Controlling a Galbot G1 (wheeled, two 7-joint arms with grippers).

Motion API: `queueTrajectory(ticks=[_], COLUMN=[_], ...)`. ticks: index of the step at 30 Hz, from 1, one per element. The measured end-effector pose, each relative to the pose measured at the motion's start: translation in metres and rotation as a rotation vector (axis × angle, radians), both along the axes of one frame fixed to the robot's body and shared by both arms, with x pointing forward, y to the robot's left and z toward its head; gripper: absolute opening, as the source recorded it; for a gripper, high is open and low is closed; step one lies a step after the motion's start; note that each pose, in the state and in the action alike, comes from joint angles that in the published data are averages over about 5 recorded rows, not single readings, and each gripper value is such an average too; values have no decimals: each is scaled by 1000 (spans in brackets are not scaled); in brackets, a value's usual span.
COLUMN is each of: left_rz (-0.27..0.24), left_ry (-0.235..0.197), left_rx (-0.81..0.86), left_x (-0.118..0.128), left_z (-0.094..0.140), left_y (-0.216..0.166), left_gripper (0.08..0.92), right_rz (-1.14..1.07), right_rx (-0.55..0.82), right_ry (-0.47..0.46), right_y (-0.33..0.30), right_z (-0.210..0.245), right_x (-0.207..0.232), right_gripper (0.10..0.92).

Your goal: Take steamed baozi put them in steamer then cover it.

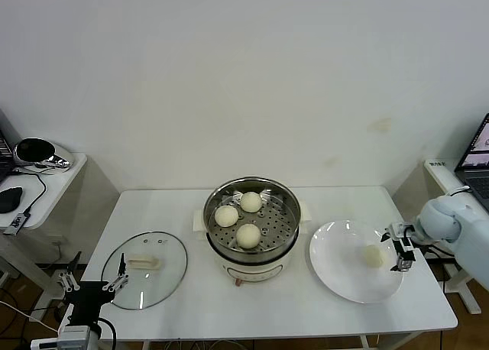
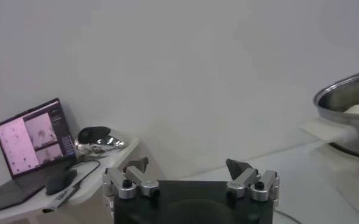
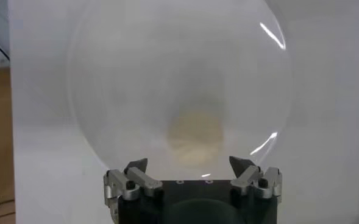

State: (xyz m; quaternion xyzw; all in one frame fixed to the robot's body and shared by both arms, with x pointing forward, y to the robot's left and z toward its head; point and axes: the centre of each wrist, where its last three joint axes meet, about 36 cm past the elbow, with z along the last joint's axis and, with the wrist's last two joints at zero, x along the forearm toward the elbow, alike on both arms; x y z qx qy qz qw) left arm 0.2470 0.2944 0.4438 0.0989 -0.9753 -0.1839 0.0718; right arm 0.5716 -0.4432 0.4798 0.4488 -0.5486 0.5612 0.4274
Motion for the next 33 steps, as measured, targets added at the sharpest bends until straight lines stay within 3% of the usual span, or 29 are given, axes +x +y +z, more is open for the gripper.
queueTrajectory(ticks=[13, 25, 33], left_rz=[9, 16, 16], left_ry=[3, 7, 2], left_rx=[-1, -2, -1], left_x=[4, 5, 4], left_z=[-4, -6, -4], left_y=[4, 6, 6], left_gripper=[823, 823, 823], right_rz=[-7, -6, -5], right_rx=[-10, -30, -23], right_ry=[6, 14, 20], right_y=[11, 15, 17], right_z=[-24, -29, -13], right_x=[18, 26, 27], right_gripper=[806, 631, 590])
